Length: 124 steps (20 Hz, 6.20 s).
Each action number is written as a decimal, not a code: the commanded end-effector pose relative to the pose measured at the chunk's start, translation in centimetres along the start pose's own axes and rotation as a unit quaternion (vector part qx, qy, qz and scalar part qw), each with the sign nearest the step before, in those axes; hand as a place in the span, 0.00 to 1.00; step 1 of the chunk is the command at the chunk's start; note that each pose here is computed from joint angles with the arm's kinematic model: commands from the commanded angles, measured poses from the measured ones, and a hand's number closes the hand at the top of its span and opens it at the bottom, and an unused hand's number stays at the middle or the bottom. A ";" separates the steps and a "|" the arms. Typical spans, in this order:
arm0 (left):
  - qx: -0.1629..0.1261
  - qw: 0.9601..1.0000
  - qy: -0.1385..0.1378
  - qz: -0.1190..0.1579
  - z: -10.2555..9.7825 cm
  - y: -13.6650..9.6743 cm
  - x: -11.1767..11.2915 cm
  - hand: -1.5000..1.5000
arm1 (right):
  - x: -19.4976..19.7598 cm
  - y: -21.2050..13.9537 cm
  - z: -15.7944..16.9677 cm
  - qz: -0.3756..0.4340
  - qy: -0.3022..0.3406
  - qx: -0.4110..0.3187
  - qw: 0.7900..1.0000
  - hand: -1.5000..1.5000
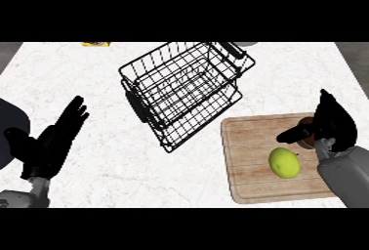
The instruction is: Pick the cupcake from the cutting board and place it in the tiered basket
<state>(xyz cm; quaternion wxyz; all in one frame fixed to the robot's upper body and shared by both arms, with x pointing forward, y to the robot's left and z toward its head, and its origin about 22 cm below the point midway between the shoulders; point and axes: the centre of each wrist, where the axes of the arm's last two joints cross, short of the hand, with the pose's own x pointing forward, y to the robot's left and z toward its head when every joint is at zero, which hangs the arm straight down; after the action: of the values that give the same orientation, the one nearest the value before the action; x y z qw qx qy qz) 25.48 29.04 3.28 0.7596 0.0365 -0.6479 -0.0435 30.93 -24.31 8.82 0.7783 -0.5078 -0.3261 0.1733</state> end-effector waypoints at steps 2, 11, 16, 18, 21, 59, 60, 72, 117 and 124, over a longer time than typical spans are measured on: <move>-0.001 1.000 -0.002 -0.004 0.5 0.3 -0.1 0.50 | -1.0 1.1 -0.4 0.021 0.118 -0.003 0.993 0.00; 0.005 1.000 0.004 0.011 -0.1 0.5 0.0 0.50 | -0.6 2.7 0.4 0.033 0.124 -0.057 0.990 0.00; 0.012 1.000 -0.001 0.002 0.8 0.3 -2.7 0.50 | -3.3 4.1 -0.1 0.053 0.128 -0.046 0.989 0.00; 0.002 1.000 -0.004 0.010 0.0 -0.8 -0.6 0.50 | -4.0 4.4 -1.8 0.069 0.139 -0.006 0.988 0.00; 0.000 1.000 0.002 0.007 0.6 0.3 -1.3 0.50 | -2.6 2.6 -1.4 0.030 0.125 0.050 0.990 1.00; -0.002 1.000 -0.004 -0.002 0.8 1.2 0.5 0.50 | -4.7 -5.2 26.2 -0.132 -0.249 -0.213 0.936 1.00; 0.000 1.000 -0.004 -0.003 0.0 0.6 0.7 0.50 | -4.3 -5.2 26.7 -0.132 -0.265 -0.198 0.934 1.00; -0.016 1.000 -0.005 0.004 -1.1 -0.5 0.8 0.50 | 4.3 -3.7 24.5 -0.133 -0.263 -0.189 0.937 1.00; -0.020 1.000 -0.011 0.004 -1.4 0.1 0.0 0.50 | 22.3 0.4 13.9 -0.215 -0.227 -0.228 0.922 0.00; -0.016 1.000 -0.006 -0.005 -0.9 -0.6 0.3 0.50 | 22.2 -3.4 14.1 -0.366 -0.219 -0.210 0.880 0.00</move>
<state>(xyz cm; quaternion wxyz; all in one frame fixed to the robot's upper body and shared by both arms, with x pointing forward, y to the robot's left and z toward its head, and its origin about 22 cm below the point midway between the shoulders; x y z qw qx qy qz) 26.68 28.31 3.36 0.7535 0.0257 -0.6545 -0.0563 37.78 -3.15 21.43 0.5340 -0.5108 -0.6727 0.0380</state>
